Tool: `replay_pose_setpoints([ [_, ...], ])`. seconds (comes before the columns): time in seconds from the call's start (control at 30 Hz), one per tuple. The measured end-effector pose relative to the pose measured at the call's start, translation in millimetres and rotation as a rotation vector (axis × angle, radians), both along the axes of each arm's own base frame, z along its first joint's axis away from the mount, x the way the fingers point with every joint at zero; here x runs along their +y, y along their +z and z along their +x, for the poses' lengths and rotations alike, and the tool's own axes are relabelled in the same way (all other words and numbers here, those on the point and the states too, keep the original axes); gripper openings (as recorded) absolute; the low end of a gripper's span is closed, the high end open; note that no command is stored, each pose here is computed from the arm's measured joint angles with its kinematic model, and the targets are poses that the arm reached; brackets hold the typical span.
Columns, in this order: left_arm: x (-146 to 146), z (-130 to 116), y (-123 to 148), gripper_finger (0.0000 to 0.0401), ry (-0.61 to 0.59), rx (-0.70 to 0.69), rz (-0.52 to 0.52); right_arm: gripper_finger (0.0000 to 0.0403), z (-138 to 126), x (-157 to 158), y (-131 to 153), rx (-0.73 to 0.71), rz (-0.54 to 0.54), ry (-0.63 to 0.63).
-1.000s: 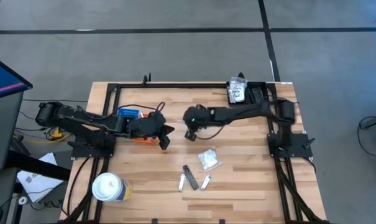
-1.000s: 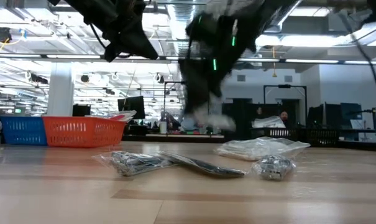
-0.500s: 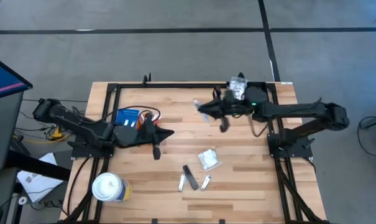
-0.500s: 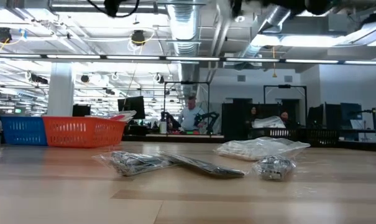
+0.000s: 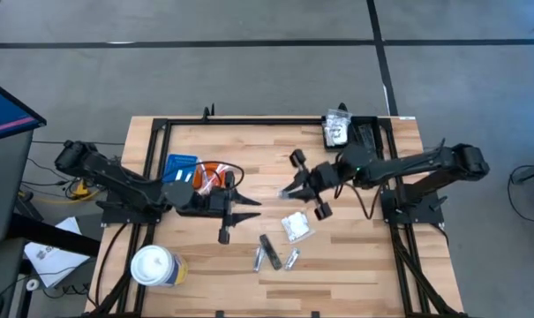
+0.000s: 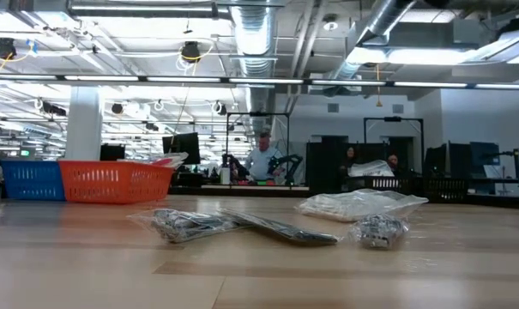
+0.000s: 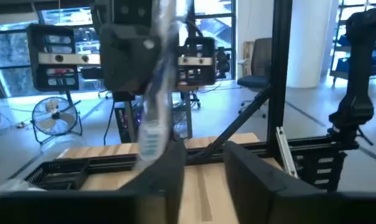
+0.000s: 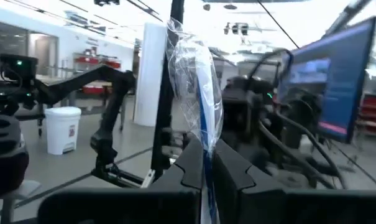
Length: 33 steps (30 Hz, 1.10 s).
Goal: Pick & Place Travel size toiletries
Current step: Put the dark blue toothbrush into the orange bin
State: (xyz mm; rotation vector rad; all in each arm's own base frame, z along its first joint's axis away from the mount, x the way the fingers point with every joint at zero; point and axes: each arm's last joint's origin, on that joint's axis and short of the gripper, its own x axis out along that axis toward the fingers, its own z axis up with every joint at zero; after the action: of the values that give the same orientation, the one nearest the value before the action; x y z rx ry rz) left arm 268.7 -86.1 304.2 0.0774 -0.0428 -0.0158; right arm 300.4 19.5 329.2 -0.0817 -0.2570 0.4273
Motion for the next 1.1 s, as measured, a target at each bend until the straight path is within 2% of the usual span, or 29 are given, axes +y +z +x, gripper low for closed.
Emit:
replay_pose_setpoints([
  [0.17, 0, 3, -3, 0.0172, 0.008, 0.005, 0.083, 0.0009, 19, 21, -4, 0.019, -0.070, 0.059],
  [0.33, -2, 2, -3, 0.0203, 0.004, 0.003, 0.091, 0.0016, 37, 33, -4, 0.050, -0.110, 0.084],
  [0.6, -3, 2, -3, 0.0205, -0.002, 0.003, 0.085, 0.0015, 59, 36, -14, 0.067, -0.123, 0.051],
  [1.1, -4, 2, -2, 0.0204, -0.033, -0.002, 0.061, 0.0018, 60, 34, -15, 0.067, -0.159, -0.027],
])
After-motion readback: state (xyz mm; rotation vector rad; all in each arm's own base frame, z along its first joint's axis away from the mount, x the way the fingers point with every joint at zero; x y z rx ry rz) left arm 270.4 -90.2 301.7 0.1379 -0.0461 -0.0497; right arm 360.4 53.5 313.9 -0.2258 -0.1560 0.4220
